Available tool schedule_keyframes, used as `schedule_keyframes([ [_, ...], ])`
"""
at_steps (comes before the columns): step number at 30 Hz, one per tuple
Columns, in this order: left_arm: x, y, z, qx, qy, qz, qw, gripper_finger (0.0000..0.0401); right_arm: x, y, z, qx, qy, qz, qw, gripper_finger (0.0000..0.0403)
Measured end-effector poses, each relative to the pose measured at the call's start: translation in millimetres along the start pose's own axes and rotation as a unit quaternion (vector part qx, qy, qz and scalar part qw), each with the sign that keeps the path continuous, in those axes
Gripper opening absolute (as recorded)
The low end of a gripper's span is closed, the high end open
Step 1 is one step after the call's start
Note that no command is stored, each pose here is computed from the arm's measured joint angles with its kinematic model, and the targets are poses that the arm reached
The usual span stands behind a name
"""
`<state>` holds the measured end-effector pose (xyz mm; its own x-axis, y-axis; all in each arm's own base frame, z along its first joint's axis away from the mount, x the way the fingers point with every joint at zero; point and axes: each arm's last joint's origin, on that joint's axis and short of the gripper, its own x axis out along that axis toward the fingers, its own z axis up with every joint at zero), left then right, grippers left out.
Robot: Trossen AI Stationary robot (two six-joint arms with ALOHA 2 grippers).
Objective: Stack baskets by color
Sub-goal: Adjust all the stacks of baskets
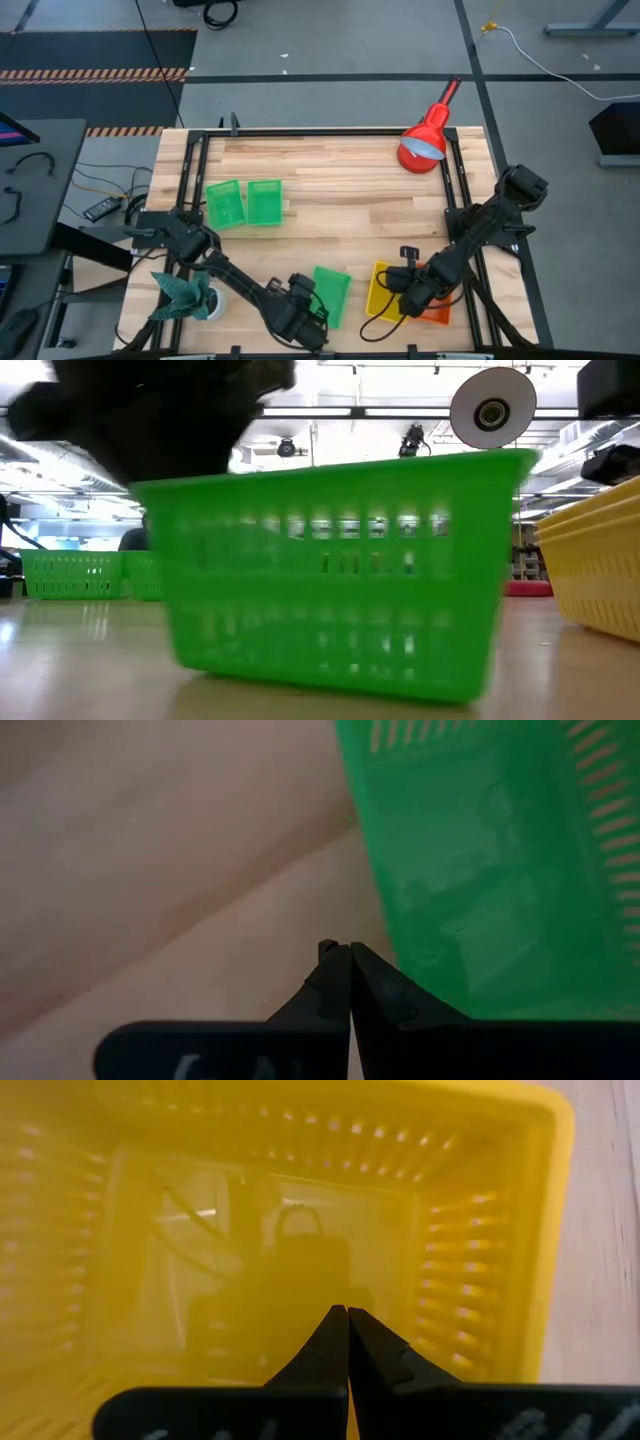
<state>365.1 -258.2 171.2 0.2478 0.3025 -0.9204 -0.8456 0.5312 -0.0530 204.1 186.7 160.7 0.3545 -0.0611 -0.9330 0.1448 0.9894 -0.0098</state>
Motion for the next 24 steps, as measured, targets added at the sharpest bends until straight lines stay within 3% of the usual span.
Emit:
schedule_keyframes([
  [4, -4, -7, 8, 0.007, -0.023, -0.028, 0.999, 0.0004, -8, 2, 0, -0.009, -0.023, 0.007, 1.000, 0.0002],
  [10, -3, -15, 12, -0.015, -0.024, -0.060, 0.998, 0.0004, -24, 8, 0, -0.022, -0.070, 0.044, 0.996, 0.0002],
  [14, -4, -21, 15, -0.046, -0.060, -0.093, 0.993, 0.0004, -33, 14, -3, -0.048, -0.094, 0.065, 0.992, 0.0002],
  [24, 2, -34, 28, -0.069, -0.147, -0.137, 0.977, 0.0004, -70, 30, -36, -0.081, -0.135, 0.124, 0.980, 0.0002],
])
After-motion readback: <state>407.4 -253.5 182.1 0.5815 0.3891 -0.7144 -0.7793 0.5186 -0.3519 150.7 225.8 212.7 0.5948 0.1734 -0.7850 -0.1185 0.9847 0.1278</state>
